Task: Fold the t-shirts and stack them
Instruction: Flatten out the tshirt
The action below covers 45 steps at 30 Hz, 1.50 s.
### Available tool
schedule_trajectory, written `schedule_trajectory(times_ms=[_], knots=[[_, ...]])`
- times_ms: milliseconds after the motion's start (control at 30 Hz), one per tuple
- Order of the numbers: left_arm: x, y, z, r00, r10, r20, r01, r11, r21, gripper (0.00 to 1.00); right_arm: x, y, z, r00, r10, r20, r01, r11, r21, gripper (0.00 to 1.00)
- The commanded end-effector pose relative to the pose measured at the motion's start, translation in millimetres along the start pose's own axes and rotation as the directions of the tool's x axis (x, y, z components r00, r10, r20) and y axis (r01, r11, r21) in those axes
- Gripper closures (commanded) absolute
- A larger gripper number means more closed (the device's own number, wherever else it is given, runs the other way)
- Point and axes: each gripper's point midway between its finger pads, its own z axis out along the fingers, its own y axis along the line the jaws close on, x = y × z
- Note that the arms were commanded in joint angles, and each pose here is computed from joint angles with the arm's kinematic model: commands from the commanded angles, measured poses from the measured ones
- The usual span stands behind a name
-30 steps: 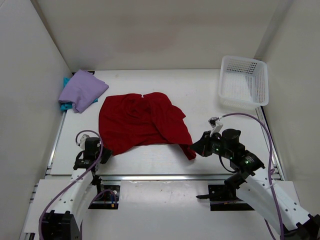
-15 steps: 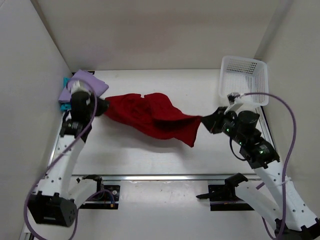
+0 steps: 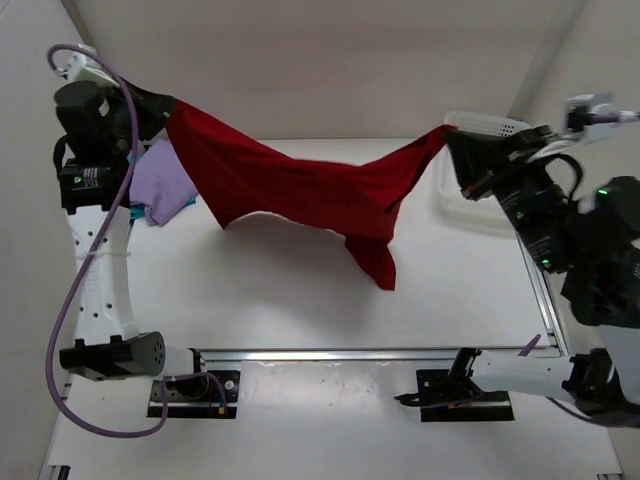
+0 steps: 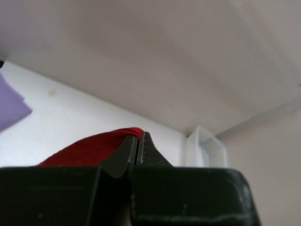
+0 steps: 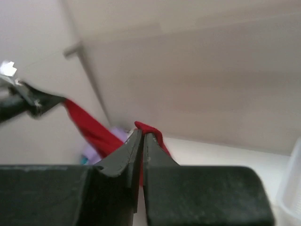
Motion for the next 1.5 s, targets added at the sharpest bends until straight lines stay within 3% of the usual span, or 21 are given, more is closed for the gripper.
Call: schedule_trajectory(times_ms=[0,33,67,100,133,167,200,300,400,533,567,600,667,700,733,900,1067,1167,1400,1433,1467], knots=[[-24,-32,-20,0.997,-0.062,0.05,0.055,0.99,0.128,1.0,-39,-3,-6,0.975,-0.215,0.065,0.191,0.947,0.258,1.0],[-18,-28,-11,0.996,-0.078,0.03,0.074,0.988,0.133,1.0,-84,-4,-26,0.954,0.095,0.285,-0.169,0.954,0.246,1.0],[-16,-21,-4,0.996,-0.085,0.024,0.082,0.989,0.12,1.0,-59,3,-23,0.937,-0.28,0.209,0.196,0.917,0.347,1.0],[-6,-15,6,0.996,-0.094,-0.004,0.094,0.99,0.101,1.0,-81,-16,-25,0.948,-0.251,0.195,0.153,0.898,0.412,0.99],[2,-11,13,0.996,-0.083,-0.01,0.084,0.993,0.088,1.0,-60,-1,8,0.937,-0.327,0.123,0.252,0.877,0.41,1.0],[13,-5,20,0.996,-0.089,-0.016,0.09,0.994,0.068,1.0,-46,-30,27,0.882,-0.472,-0.014,0.431,0.792,0.432,1.0],[20,-1,24,0.996,-0.09,-0.026,0.092,0.994,0.066,1.0,-53,-19,45,0.941,-0.316,0.117,0.268,0.912,0.312,1.0],[55,28,41,0.992,-0.102,-0.077,0.104,0.995,0.012,1.0,31,-98,108,0.971,-0.193,-0.143,0.223,0.944,0.241,1.0],[75,55,46,0.991,-0.087,-0.098,0.082,0.996,-0.046,1.0,122,-132,136,0.943,-0.153,-0.294,0.221,0.952,0.211,1.0],[116,102,58,0.987,-0.071,-0.144,0.05,0.988,-0.146,1.0,191,-174,160,0.919,-0.029,-0.394,0.102,0.981,0.166,1.0],[120,106,64,0.986,-0.072,-0.15,0.049,0.988,-0.149,1.0,181,-180,169,0.925,-0.031,-0.379,0.096,0.983,0.154,1.0],[130,116,78,0.982,-0.077,-0.171,0.047,0.984,-0.174,1.0,211,-200,177,0.884,-0.015,-0.467,0.108,0.979,0.172,1.0],[139,120,117,0.973,-0.082,-0.214,0.04,0.98,-0.195,1.0,196,-226,229,0.888,-0.022,-0.459,0.122,0.974,0.189,1.0],[141,116,126,0.968,-0.096,-0.233,0.051,0.98,-0.191,1.0,140,-215,242,0.927,-0.067,-0.368,0.138,0.976,0.169,1.0],[134,103,142,0.965,-0.113,-0.237,0.078,0.985,-0.151,1.0,135,-231,256,0.947,-0.019,-0.32,0.08,0.981,0.178,1.0],[33,31,158,0.993,-0.117,-0.033,0.118,0.993,0.007,1.0,18,-216,255,1.0,-0.006,0.008,0.005,0.994,0.114,1.0],[-63,-3,117,0.969,-0.165,0.183,0.136,0.978,0.157,1.0,-94,-160,206,0.944,-0.102,0.315,0.099,0.995,0.028,1.0],[-78,-3,106,0.966,-0.132,0.224,0.1,0.984,0.149,1.0,-103,-151,193,0.94,-0.147,0.309,0.141,0.989,0.043,1.0],[-35,41,112,0.983,-0.112,0.146,0.105,0.993,0.058,1.0,-9,-204,185,0.992,-0.118,0.041,0.108,0.977,0.186,1.0],[-31,45,111,0.984,-0.108,0.144,0.102,0.994,0.048,1.0,29,-220,185,0.995,-0.096,-0.037,0.102,0.969,0.224,1.0],[-16,54,105,0.986,-0.102,0.13,0.098,0.995,0.035,1.0,22,-207,174,0.994,-0.112,-0.007,0.111,0.969,0.221,1.0]])
